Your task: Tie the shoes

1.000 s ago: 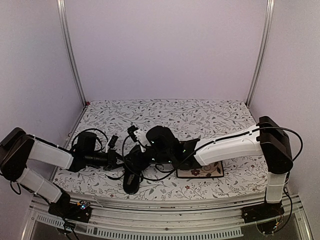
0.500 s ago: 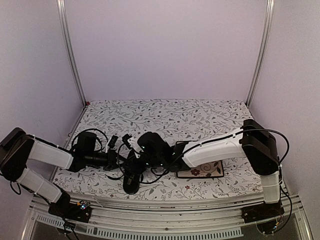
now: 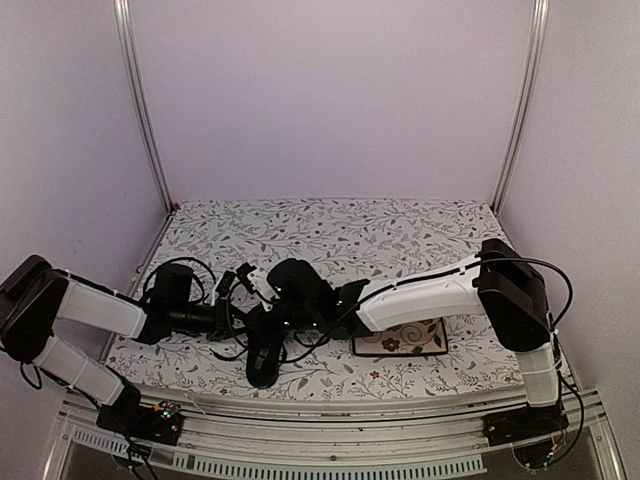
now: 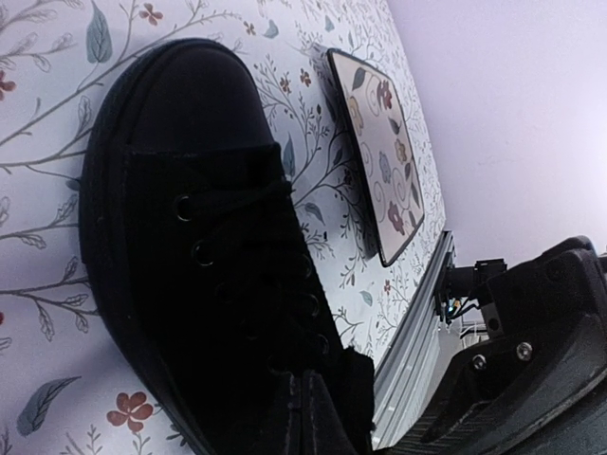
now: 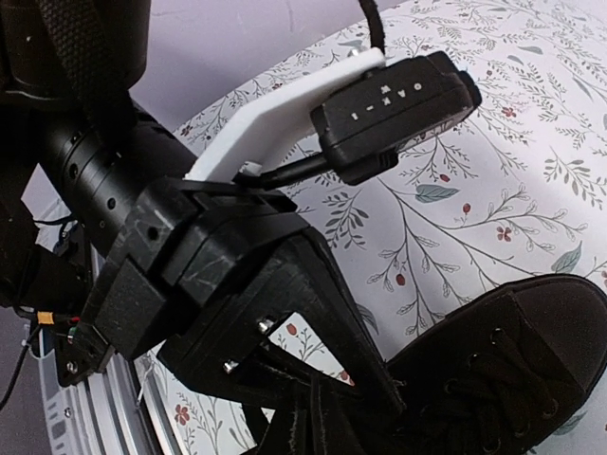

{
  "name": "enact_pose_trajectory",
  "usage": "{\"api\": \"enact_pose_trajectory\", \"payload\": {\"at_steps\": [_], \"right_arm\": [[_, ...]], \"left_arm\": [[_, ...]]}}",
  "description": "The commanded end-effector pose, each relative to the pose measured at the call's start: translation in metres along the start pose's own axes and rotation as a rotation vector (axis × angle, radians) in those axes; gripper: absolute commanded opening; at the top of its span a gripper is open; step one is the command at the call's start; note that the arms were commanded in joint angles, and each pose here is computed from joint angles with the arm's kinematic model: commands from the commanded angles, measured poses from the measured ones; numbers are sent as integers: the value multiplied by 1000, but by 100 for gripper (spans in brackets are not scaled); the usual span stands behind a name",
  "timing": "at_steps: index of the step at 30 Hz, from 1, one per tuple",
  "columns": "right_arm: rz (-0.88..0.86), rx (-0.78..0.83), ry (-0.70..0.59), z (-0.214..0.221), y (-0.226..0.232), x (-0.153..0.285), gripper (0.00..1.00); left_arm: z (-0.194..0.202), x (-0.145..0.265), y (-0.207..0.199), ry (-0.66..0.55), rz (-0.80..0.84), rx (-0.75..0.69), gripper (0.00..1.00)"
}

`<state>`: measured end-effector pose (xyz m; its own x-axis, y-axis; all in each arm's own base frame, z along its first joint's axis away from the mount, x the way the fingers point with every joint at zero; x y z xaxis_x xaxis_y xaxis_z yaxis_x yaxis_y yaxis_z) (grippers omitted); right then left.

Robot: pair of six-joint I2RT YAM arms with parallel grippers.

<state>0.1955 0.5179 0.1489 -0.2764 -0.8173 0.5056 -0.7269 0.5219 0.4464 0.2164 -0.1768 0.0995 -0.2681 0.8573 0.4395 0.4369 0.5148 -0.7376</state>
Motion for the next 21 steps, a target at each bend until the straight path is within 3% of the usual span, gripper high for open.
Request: {"api": "enact_pose_trajectory", "payload": {"at_steps": [1,21], "right_arm": [[25,-1,-19,-4,0,6,3],[112,-165,-41,5,-40,57,2]], "left_arm": [[0,5,2,-22,-22,5,0],[4,19,24,-70,-181,74,0]]}}
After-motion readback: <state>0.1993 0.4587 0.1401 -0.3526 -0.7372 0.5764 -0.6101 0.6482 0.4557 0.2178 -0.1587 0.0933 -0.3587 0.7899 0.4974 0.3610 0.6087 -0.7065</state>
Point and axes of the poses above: each gripper's point midway between its finger pads, its own x axis back along the fingers, its own y axis along the line the jaws close on, z = x × y, the point moved 7 cm from there along x, back along the fingers, and after that the axes turned 11 degrees about -x, right-handed, at the moved point
